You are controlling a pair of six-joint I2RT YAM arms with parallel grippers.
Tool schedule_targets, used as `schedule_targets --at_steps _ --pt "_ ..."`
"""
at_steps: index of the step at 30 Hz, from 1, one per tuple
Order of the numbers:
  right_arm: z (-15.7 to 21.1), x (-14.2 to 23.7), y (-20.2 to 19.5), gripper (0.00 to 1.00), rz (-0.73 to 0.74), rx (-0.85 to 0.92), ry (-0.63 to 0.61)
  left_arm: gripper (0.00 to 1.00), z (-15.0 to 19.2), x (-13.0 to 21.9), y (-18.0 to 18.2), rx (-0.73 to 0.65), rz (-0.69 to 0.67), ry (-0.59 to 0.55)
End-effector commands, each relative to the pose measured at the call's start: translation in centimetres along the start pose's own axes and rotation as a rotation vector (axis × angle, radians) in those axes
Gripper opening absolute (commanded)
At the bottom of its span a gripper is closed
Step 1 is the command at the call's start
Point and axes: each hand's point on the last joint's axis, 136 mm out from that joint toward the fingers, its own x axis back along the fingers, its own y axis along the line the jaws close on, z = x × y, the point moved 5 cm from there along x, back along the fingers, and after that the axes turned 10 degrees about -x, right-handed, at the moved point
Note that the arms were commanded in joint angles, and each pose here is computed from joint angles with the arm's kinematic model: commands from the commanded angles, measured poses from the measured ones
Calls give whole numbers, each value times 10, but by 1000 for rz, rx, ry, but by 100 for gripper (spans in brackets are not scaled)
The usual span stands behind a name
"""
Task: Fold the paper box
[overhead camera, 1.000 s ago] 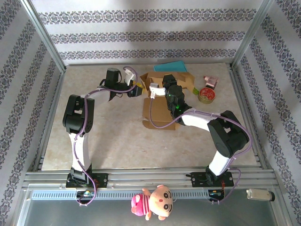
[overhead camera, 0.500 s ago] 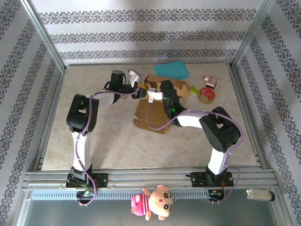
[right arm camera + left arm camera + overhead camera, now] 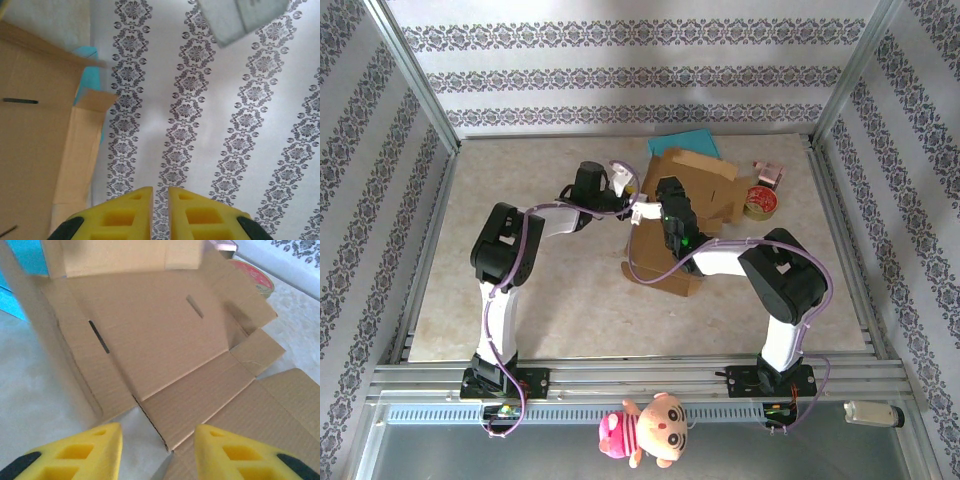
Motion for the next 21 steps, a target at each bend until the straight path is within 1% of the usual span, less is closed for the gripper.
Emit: schedule_targets --at_steps 1,5,7,8,9,10,12,13,14,16,18,19,21 --pt "1 4 10 17 4 -41 21 36 -10 -5 4 -46 -78 -68" --pt "6 6 15 17 -1 -39 31 37 -15 -4 -4 -52 -18 -107" --pt "13 6 9 20 4 -66 44 38 -19 2 0 3 -17 -107" --pt "17 4 7 26 -19 -85 54 39 -20 5 4 35 -28 -95" --pt "24 0 10 39 -103 -115 82 40 -21 10 8 63 -44 -82" --pt "34 -3 21 53 -253 -146 127 42 -22 15 10 82 -59 -69" --pt "51 -8 23 64 -517 -266 216 43 -22 26 12 124 -118 -32" --pt "61 -16 15 70 -552 -391 254 44 -20 33 12 155 -144 4" --pt "68 -23 4 74 -581 -460 266 45 -18 39 11 175 -163 29" --pt "84 -36 -9 89 -669 -629 299 46 -14 54 7 245 -213 81" --pt "96 -52 -20 94 -766 -752 322 47 -12 67 -1 305 -236 125" --pt "101 -58 -21 96 -846 -808 348 49 -12 73 -5 342 -236 145" --pt "109 -73 -23 98 -964 -914 385 50 -14 82 -14 408 -217 166"
